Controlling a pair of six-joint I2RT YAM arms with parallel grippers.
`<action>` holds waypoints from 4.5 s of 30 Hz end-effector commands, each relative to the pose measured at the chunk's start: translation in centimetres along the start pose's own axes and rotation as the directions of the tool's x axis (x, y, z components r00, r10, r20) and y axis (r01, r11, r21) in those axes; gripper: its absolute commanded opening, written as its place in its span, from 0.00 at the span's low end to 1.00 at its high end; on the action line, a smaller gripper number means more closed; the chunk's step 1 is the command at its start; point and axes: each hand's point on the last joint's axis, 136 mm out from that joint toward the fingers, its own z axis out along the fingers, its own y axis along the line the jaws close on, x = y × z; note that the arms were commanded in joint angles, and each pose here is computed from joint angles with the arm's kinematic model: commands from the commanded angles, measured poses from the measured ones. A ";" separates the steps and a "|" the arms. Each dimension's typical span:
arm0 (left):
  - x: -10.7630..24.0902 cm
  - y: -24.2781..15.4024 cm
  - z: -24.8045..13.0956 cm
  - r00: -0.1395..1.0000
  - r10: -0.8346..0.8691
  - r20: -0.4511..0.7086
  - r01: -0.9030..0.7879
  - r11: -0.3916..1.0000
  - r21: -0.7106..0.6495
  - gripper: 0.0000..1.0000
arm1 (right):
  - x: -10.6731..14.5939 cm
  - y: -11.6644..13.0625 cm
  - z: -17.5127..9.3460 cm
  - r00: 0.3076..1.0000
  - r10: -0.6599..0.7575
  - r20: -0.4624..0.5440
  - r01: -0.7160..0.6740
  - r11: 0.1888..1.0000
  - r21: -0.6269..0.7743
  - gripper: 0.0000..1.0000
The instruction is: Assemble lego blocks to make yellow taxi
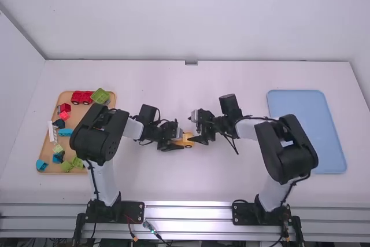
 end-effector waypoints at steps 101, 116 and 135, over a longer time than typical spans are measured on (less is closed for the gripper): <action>18.4 -0.1 -38.7 -0.457 -0.537 0.709 0.244 -0.842 -0.481 0.55 | -2.3 -7.6 -3.6 0.997 0.078 -0.026 -0.065 0.935 0.348 0.99; 20.1 -0.9 -37.1 -0.451 -0.538 0.712 0.247 -0.842 -0.480 0.52 | -2.2 -7.5 -3.6 0.996 0.088 -0.024 -0.074 0.935 0.347 0.99; 21.3 -0.2 -35.1 -0.418 -0.583 0.697 0.346 -0.811 -0.471 0.54 | -2.1 -7.5 -3.5 0.995 0.094 -0.027 -0.079 0.936 0.344 0.99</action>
